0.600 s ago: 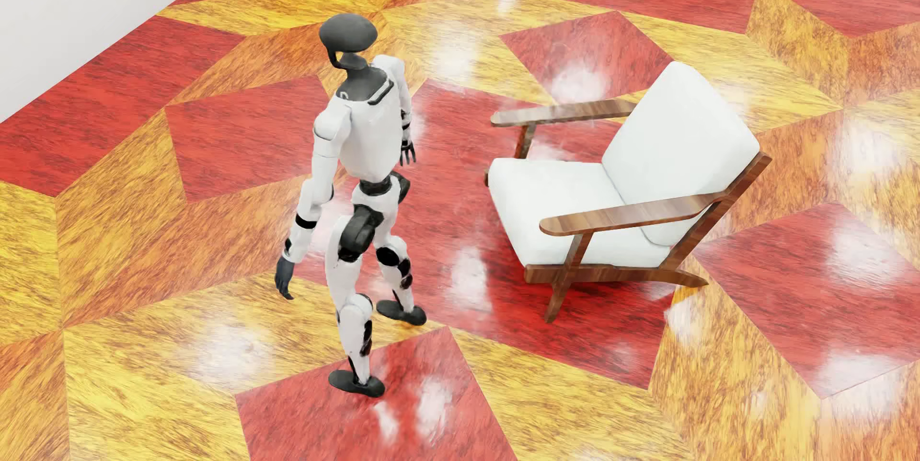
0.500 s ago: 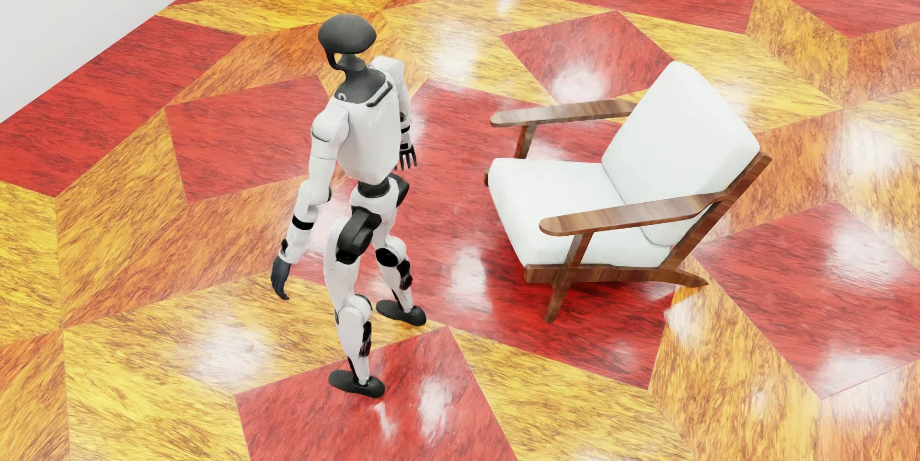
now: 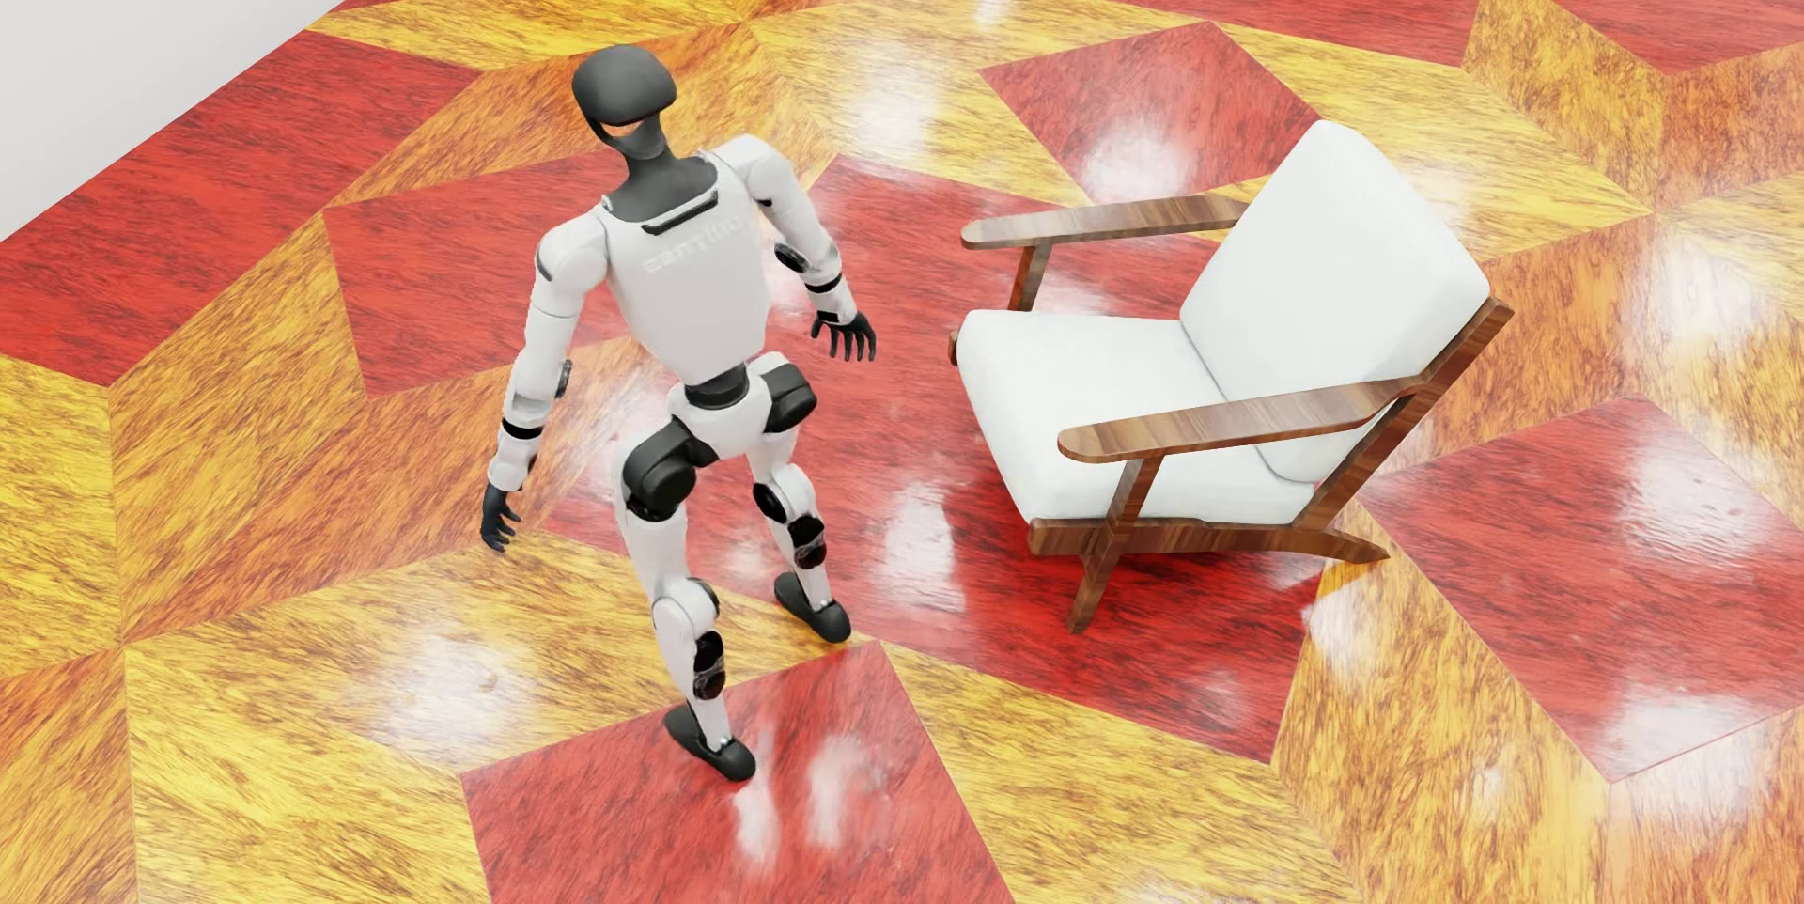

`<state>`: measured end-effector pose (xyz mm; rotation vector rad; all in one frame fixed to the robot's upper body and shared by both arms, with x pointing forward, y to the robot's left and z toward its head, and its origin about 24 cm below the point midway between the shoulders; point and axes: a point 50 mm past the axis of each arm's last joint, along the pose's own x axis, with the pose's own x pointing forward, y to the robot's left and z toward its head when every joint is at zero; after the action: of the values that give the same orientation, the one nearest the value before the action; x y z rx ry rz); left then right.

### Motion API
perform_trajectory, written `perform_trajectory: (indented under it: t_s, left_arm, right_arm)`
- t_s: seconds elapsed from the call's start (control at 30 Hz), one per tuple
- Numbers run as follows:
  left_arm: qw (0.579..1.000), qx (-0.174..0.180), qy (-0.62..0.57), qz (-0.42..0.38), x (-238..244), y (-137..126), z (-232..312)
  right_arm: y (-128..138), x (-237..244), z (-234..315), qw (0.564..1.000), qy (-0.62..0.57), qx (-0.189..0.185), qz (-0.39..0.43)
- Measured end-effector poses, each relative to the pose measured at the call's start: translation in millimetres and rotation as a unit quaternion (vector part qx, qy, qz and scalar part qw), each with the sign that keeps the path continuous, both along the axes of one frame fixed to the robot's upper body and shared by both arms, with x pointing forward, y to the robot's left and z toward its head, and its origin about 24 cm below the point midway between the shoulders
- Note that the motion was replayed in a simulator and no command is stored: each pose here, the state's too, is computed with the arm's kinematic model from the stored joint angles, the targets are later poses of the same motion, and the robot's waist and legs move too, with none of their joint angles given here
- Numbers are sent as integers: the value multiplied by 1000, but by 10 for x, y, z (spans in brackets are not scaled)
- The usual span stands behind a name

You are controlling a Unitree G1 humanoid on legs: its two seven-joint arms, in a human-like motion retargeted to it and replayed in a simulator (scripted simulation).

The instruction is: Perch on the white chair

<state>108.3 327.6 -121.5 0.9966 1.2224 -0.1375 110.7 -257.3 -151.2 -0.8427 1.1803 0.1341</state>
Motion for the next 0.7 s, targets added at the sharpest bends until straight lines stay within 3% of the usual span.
perform_trajectory:
  t_s: [0.3, 0.33, 0.57, 0.7]
  left_arm:
    - [1000, -4, -11, -16, 16, -46, -14]
    - [999, 8, -25, 37, -118, -20, -38]
    - [996, -1, -58, 62, -37, -58, -26]
    - [996, -35, -56, 54, 18, -234, -93]
  right_arm:
    - [-172, -131, 23, 1000, 4, -3, -21]
    - [-183, -323, -19, 998, 46, -5, -50]
    - [-227, -407, -13, 998, 58, -17, -22]
    - [-323, -290, 43, 998, 55, -37, 3]
